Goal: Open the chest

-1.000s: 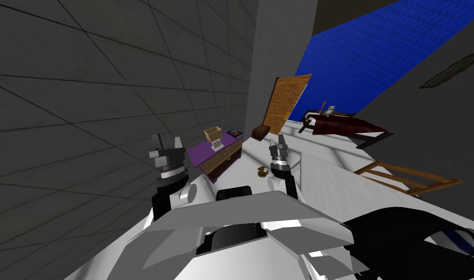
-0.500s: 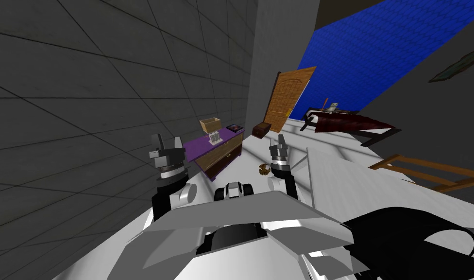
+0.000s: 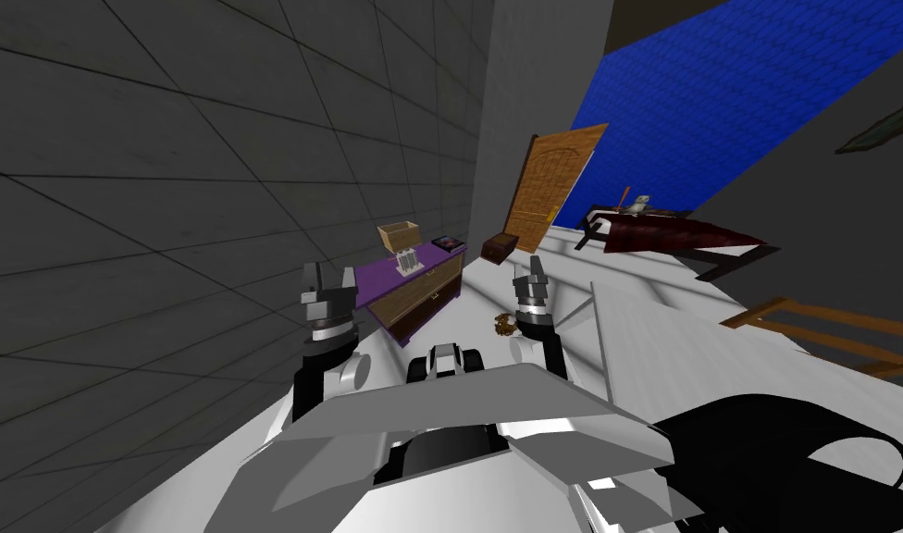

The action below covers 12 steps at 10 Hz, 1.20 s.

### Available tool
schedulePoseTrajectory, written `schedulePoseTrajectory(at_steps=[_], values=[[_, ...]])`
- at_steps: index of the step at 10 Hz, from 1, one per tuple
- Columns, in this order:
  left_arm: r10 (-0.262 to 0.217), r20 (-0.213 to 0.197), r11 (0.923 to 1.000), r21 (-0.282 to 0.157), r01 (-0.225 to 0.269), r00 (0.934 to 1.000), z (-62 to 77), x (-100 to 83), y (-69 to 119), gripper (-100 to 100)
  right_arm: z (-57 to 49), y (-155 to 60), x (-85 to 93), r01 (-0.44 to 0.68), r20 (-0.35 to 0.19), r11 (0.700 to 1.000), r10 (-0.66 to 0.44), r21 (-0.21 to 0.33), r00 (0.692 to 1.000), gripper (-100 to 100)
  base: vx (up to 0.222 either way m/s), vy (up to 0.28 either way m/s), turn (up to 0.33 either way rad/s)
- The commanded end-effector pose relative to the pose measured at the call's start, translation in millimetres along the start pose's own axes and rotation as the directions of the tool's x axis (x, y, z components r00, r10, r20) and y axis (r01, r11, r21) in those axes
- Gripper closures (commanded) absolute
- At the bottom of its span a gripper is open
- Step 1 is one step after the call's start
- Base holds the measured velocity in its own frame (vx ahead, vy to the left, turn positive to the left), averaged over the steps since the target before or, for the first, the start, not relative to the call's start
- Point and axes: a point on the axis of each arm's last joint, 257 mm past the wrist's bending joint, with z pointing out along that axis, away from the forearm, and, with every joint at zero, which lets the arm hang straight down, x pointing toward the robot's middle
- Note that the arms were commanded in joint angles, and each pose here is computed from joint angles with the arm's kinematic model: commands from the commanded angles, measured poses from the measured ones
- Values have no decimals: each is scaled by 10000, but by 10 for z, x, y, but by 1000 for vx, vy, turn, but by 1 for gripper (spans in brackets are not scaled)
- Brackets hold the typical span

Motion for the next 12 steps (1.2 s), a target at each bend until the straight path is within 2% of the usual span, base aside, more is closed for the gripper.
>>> schedulePoseTrajectory(at_steps=[1,4,7,12], values=[[72,-206,9996,-255,-77,9998,-110,-72,216,-100,0,0,0,0,0,10000,0,0,10000,0,93,-29,38],[95,-209,9986,-511,-106,9997,-192,-125,367,-100,0,0,0,0,0,10000,0,0,10000,0,55,-14,17],[128,-52,9967,-801,-132,9999,-374,-317,613,-100,0,0,0,0,0,10000,0,0,10000,0,86,-28,37],[192,195,9909,-1335,-165,9996,-606,-498,906,-100,0,0,0,0,0,10000,0,0,10000,0,72,-27,24]])
